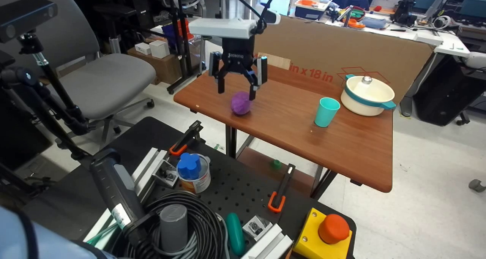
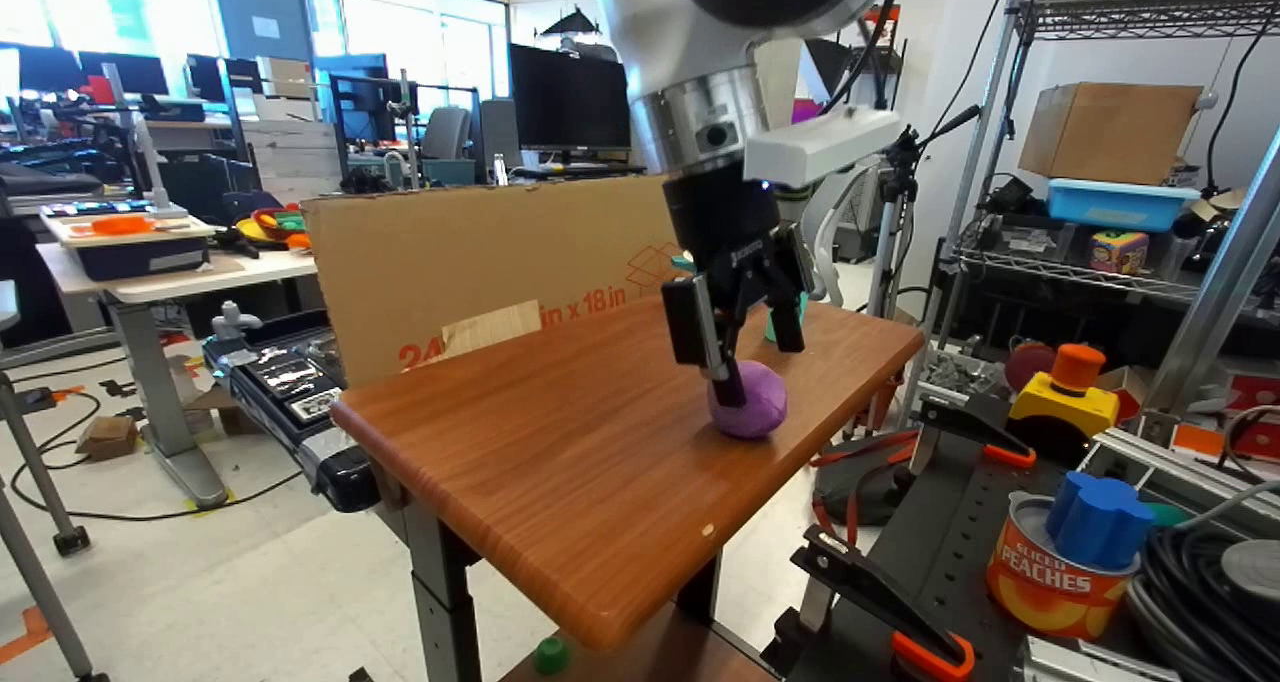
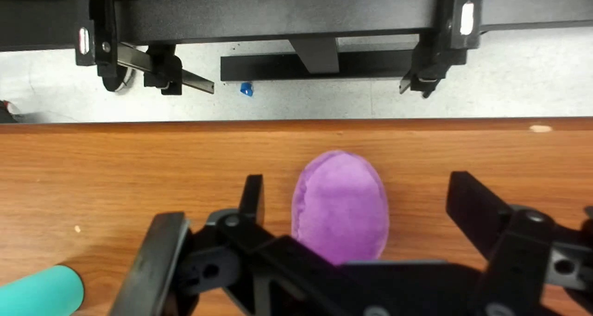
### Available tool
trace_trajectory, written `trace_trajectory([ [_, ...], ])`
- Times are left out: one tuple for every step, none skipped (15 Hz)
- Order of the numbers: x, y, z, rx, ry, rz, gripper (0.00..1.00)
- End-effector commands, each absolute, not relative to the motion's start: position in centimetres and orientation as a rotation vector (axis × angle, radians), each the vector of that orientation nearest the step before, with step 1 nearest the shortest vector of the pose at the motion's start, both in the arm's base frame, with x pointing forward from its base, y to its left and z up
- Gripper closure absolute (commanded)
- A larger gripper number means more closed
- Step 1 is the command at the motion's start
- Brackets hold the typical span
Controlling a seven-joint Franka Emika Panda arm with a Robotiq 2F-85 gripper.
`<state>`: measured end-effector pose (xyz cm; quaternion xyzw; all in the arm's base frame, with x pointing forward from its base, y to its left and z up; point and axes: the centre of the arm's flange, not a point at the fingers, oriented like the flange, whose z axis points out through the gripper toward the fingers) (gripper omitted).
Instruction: Pick up the purple object on the table and move it at the edge of the table
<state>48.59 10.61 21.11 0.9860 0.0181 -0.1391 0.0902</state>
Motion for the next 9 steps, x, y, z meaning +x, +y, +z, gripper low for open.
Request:
trace_trajectory([
  [43.9,9.9,29.0,3.086,-0.026,-0.239,0.00],
  [47.3,10.9,24.5,3.008,0.003,-0.327,0.00],
  [46.9,10.8,25.8,3.019,-0.002,-0.302,0.00],
  [46.7,10.8,26.3,3.019,0.000,-0.293,0.00],
  [46.7,10.8,26.0,3.016,0.001,-0.301,0.00],
  [46.7,10.8,25.4,3.013,0.002,-0.316,0.00],
  [46.7,10.8,24.9,3.010,0.002,-0.330,0.00],
  [46.8,10.8,24.5,3.008,0.003,-0.339,0.00],
  [46.8,10.8,24.3,3.007,0.003,-0.344,0.00],
])
